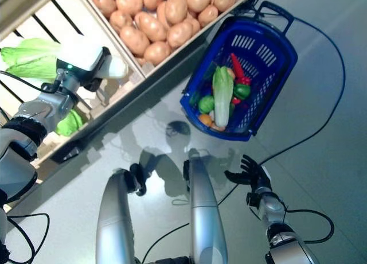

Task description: Put vegetables into the basket

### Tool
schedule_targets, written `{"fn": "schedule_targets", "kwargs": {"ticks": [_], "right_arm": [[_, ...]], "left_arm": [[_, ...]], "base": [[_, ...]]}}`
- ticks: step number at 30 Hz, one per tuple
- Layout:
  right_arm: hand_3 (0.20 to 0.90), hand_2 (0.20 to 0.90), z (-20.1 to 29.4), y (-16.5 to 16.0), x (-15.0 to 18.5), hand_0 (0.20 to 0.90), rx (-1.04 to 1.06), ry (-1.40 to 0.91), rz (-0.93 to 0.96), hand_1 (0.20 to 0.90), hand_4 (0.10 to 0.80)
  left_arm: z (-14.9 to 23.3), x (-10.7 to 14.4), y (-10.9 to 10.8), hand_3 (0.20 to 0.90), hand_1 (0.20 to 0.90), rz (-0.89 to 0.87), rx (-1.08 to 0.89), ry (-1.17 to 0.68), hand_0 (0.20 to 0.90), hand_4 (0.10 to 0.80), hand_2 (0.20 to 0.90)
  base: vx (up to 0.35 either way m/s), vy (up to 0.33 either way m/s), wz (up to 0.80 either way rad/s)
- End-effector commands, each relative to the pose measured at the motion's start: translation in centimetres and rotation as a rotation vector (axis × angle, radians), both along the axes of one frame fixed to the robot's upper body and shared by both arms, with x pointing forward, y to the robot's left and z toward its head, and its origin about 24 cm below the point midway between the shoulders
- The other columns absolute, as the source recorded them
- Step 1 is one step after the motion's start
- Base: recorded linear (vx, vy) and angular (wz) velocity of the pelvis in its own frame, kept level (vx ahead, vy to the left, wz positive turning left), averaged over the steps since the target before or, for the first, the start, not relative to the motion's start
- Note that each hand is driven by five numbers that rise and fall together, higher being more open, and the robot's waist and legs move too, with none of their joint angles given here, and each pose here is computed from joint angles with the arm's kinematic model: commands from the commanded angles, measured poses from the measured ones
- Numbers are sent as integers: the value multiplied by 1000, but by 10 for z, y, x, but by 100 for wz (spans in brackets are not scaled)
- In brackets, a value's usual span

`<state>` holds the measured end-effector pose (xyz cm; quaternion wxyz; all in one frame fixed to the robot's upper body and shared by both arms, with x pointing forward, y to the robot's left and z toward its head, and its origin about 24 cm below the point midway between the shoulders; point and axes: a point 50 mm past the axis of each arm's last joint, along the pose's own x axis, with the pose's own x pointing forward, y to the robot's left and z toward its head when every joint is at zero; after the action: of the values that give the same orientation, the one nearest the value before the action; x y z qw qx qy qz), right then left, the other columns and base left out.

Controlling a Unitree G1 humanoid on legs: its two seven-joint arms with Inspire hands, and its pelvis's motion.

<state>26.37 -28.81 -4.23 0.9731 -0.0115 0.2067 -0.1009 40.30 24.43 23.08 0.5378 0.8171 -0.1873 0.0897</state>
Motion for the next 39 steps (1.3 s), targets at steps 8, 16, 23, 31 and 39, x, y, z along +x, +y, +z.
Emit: {"fn": "schedule_targets", "kwargs": {"ticks": [8, 16, 23, 31, 39], "right_arm": [[900, 900, -22, -13, -46, 900, 48, -4, -83, 900, 800], [900, 900, -25, 13, -51, 900, 248, -88, -110, 900, 800], [900, 900, 60, 49, 5, 900, 320, -533, -73, 900, 800], [900, 900, 163, 74, 79, 900, 243, -713, 349, 900, 800], [900, 900, 202, 87, 93, 900, 58, -638, 566, 900, 800]], "left_arm": [[-3, -24, 26, 300, 300, -113, -163, -157, 300, 400, 300], [-82, -65, 31, 300, 300, -160, -530, -79, 300, 400, 300], [-101, -95, 21, 300, 300, -291, -730, -117, 300, 400, 300], [-60, -71, -27, 300, 300, -583, -1092, -83, 300, 400, 300], [-54, -83, -75, 300, 300, -851, -1438, 64, 300, 400, 300]], "base": [[71, -3, 2], [142, -15, 3], [58, -43, 11], [8, -94, 14], [-4, -82, 11]]}}
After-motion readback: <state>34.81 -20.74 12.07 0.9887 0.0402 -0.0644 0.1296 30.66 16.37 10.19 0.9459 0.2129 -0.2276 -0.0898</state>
